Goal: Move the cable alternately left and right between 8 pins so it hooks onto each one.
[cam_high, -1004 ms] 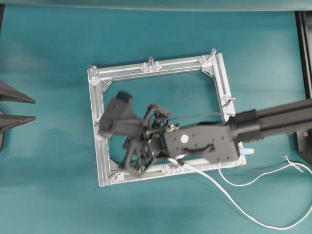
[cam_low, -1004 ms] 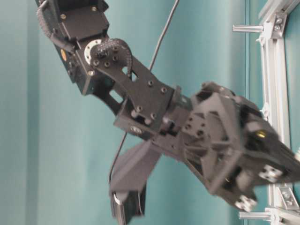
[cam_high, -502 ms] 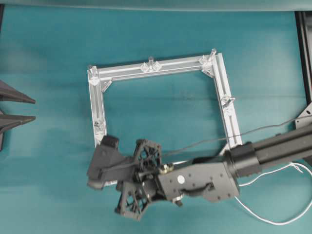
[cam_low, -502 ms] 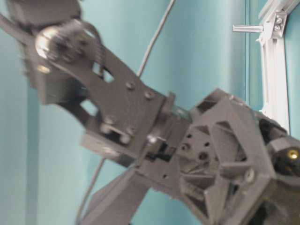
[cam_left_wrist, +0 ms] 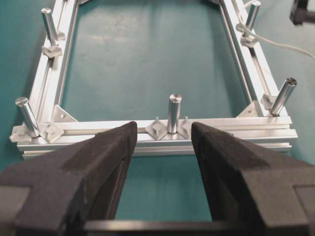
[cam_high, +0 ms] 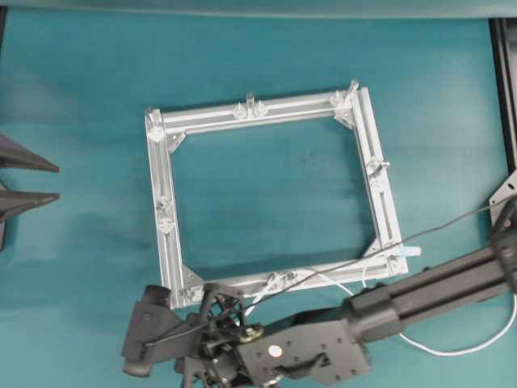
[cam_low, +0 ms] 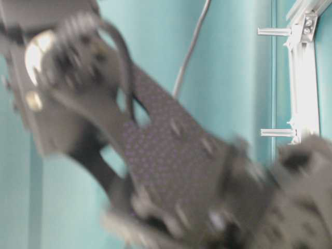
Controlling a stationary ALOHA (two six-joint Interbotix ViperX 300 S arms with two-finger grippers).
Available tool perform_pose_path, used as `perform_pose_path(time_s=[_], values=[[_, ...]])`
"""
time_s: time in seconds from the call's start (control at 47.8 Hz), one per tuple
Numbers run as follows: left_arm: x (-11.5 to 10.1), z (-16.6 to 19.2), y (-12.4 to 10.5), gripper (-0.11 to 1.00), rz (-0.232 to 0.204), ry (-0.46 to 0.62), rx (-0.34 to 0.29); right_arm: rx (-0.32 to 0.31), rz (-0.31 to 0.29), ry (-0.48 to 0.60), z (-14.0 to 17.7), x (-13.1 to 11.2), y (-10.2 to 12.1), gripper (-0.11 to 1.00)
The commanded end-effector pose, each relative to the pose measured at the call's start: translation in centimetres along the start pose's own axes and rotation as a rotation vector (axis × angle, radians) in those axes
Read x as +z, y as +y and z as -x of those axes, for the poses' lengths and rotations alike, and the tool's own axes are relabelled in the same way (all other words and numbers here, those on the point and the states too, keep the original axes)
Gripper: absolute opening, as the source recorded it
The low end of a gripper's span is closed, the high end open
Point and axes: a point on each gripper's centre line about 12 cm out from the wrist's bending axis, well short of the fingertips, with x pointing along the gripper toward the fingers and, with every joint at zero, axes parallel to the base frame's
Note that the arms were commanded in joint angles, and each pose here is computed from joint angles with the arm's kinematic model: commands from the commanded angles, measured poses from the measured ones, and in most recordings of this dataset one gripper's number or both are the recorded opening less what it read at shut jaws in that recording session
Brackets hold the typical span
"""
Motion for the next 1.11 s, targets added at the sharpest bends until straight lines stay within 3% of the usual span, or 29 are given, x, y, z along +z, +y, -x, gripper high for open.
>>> perform_pose_path(time_s=[0.0, 0.439, 0.753, 1.088], values=[[0.5, 0.0, 0.0, 0.56, -0.003, -0.014, 0.001, 0.032, -0.004, -0.050, 1.2, 1.9, 1.1, 0.16], [0.5, 0.0, 0.0, 0.56, -0.003, -0.014, 0.001, 0.015, 0.032, -0.061, -0.4, 4.1, 1.9, 0.16], [0.5, 0.0, 0.0, 0.56, -0.003, -0.014, 0.001, -0.015, -0.061, -0.113, -0.5, 8.6, -1.7, 0.16], [0.5, 0.0, 0.0, 0.56, -0.003, -0.014, 0.001, -0.064, -0.146, -0.121, -1.0, 10.2, -5.6, 0.16]])
